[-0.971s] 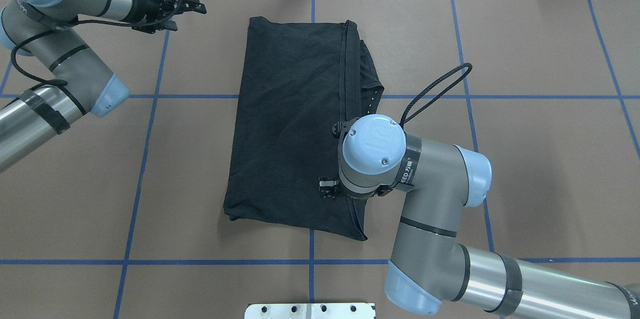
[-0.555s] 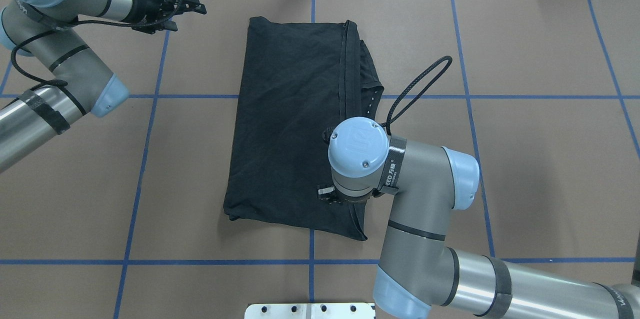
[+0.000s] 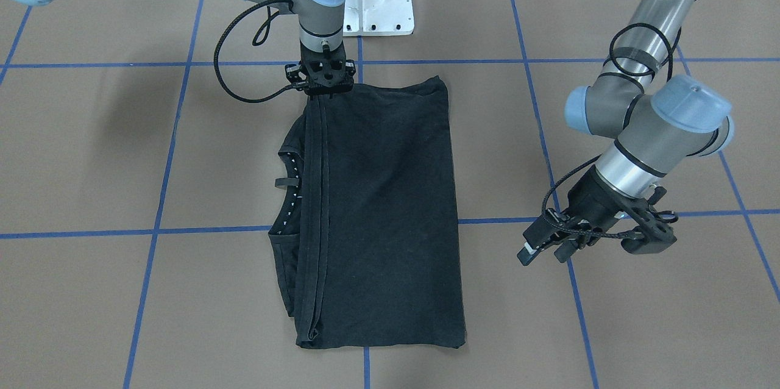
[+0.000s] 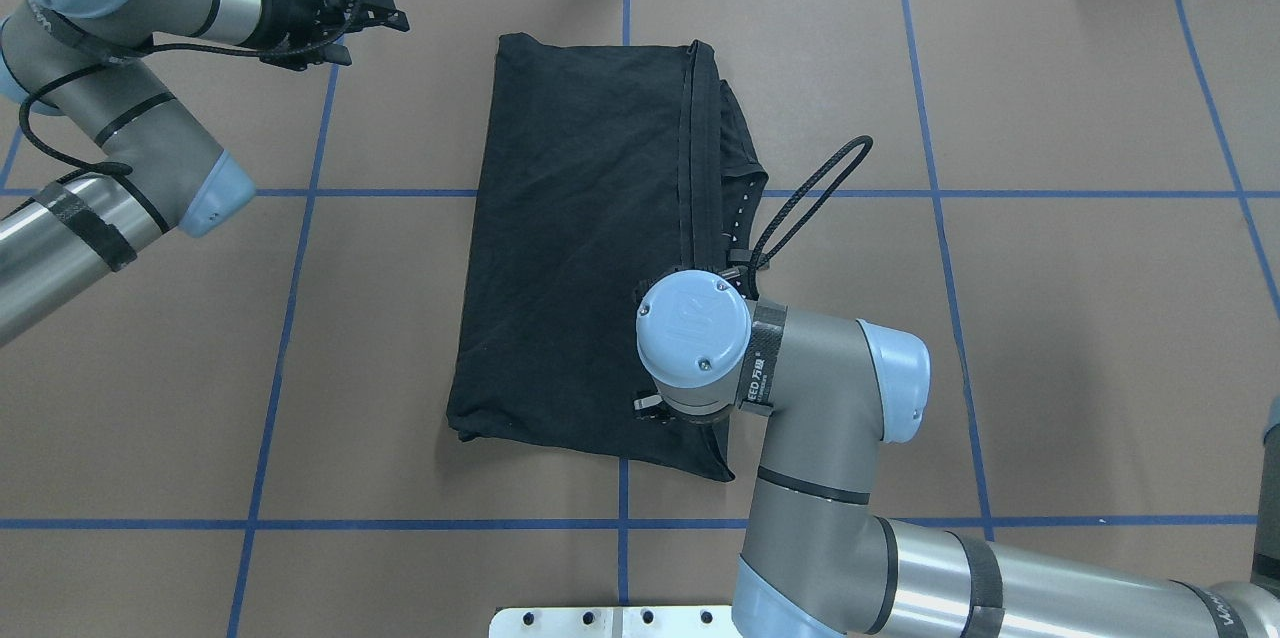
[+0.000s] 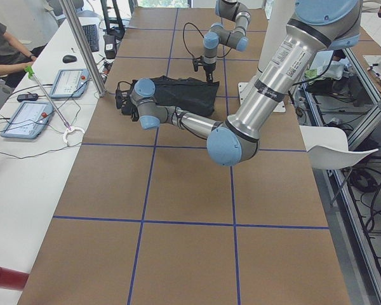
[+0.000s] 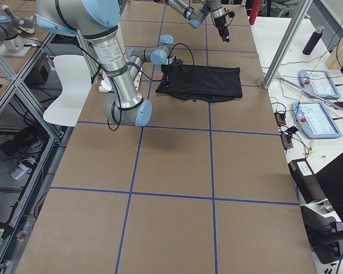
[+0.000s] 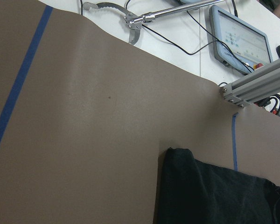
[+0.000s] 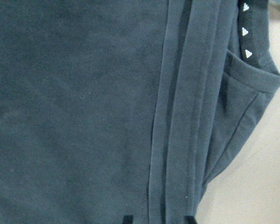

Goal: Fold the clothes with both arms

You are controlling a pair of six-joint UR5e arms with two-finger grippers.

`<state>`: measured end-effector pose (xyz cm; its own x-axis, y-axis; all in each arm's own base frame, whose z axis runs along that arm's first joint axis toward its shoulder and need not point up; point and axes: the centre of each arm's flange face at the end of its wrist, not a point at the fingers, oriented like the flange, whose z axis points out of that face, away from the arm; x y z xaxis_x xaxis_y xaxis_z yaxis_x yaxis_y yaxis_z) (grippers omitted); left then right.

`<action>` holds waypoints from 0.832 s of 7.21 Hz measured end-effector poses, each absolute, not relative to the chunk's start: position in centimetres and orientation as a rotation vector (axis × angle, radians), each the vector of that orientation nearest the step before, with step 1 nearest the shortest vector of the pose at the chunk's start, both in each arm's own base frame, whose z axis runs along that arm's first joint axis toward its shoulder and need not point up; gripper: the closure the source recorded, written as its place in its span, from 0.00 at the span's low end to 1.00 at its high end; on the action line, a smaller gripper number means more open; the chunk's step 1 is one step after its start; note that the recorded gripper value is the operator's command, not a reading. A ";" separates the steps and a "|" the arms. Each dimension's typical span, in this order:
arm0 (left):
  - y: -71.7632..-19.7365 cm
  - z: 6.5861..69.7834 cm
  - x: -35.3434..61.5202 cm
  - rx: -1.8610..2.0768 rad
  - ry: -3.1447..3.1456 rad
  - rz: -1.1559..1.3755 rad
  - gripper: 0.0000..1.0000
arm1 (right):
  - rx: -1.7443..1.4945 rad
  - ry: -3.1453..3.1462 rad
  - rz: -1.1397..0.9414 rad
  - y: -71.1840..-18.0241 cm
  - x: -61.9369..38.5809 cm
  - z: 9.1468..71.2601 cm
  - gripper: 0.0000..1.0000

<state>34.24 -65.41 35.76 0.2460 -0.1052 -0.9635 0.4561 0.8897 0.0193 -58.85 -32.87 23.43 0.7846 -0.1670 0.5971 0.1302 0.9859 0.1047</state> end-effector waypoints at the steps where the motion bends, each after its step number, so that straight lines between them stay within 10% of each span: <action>1: -65.4 35.8 34.3 0.323 1.270 -0.392 0.00 | 0.059 -0.639 -0.161 -33.0 -59.1 23.8 0.54; 6: -65.2 35.9 34.6 0.318 1.270 -0.392 0.00 | 0.072 -0.613 -0.164 -34.9 -58.1 25.0 0.53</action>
